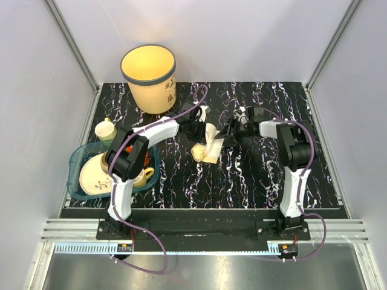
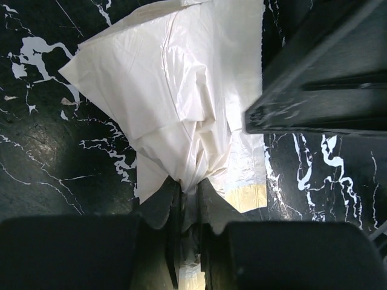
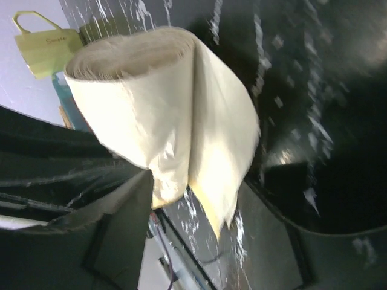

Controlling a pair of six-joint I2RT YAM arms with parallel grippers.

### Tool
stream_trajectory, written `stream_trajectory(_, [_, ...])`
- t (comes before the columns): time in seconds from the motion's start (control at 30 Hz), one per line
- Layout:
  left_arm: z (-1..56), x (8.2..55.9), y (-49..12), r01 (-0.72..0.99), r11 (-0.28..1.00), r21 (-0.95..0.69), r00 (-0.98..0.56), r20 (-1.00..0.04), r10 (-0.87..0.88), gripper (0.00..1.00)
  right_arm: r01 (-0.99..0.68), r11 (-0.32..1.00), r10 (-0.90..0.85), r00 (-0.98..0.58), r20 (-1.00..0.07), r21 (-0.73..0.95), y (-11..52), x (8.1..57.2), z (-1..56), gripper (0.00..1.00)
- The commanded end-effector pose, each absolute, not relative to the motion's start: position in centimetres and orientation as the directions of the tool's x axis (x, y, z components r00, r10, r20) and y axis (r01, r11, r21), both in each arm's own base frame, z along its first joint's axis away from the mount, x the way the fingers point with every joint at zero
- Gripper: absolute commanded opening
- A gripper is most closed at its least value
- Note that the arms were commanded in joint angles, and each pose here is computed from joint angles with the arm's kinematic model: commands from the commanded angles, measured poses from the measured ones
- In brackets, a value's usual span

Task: Put the trash bags into the trash bin
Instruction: Unfold the trash bag at the center of the board.

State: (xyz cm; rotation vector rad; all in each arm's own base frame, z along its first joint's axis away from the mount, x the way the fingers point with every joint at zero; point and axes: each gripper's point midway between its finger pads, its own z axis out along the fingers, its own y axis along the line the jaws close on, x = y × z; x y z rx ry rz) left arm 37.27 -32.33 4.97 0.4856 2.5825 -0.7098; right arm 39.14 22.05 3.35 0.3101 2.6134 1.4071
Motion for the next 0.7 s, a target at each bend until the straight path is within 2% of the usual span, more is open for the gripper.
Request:
stream_trajectory(0.0, [6.9, 37.2, -33.5, 0.43, 0.75, -0.503, -0.859, -0.484, 0.169, 0.0, 0.072, 0.569, 0.219, -0.973, -0.067, 0.819, 25.5, 39.7, 0.2, 0.62])
stream_trajectory(0.13, [6.4, 37.1, -33.3, 0.41, 0.739, -0.534, -0.873, -0.464, 0.15, 0.0, 0.068, 0.519, 0.212, -0.976, -0.051, 0.852, 26.8, 40.1, 0.9, 0.41])
stream_trajectory(0.3, [5.8, 36.9, -32.2, 0.373, 0.737, -0.564, -0.891, -0.44, 0.114, 0.0, 0.026, 0.552, 0.234, -0.964, -0.124, 0.834, 24.1, 39.6, 2.3, 0.29])
stream_trajectory(0.33, [5.8, 36.9, -32.0, 0.369, 0.733, -0.571, -0.894, -0.435, 0.11, 0.01, 0.028, 0.561, 0.234, -0.964, -0.126, 0.828, 23.6, 39.3, 2.1, 0.31])
stream_trajectory(0.43, [5.6, 36.8, -31.8, 0.361, 0.731, -0.579, -0.898, -0.427, 0.105, 0.01, 0.053, 0.571, 0.225, -0.97, -0.094, 0.819, 22.6, 38.3, 1.6, 0.65])
stream_trajectory(0.5, [5.4, 36.9, -31.8, 0.361, 0.733, -0.577, -0.899, -0.425, 0.107, 0.01, 0.051, 0.574, 0.221, -0.971, -0.095, 0.817, 22.4, 38.1, 1.3, 0.65])
stream_trajectory(0.57, [5.3, 37.0, -31.9, 0.36, 0.734, -0.577, -0.899, -0.424, 0.108, 0.01, 0.068, 0.552, 0.22, -0.973, -0.066, 0.831, 22.7, 37.9, 1.1, 0.5])
stream_trajectory(0.6, [5.5, 37.1, -31.9, 0.361, 0.732, -0.578, -0.899, -0.425, 0.108, 0.01, 0.081, 0.548, 0.222, -0.974, -0.052, 0.833, 22.8, 37.7, 0.9, 0.45])
stream_trajectory(0.67, [5.4, 37.1, -32.0, 0.359, 0.731, -0.581, -0.9, -0.422, 0.106, 0.01, 0.081, 0.537, 0.231, -0.971, -0.055, 0.839, 23.0, 38.0, 0.7, 0.43])
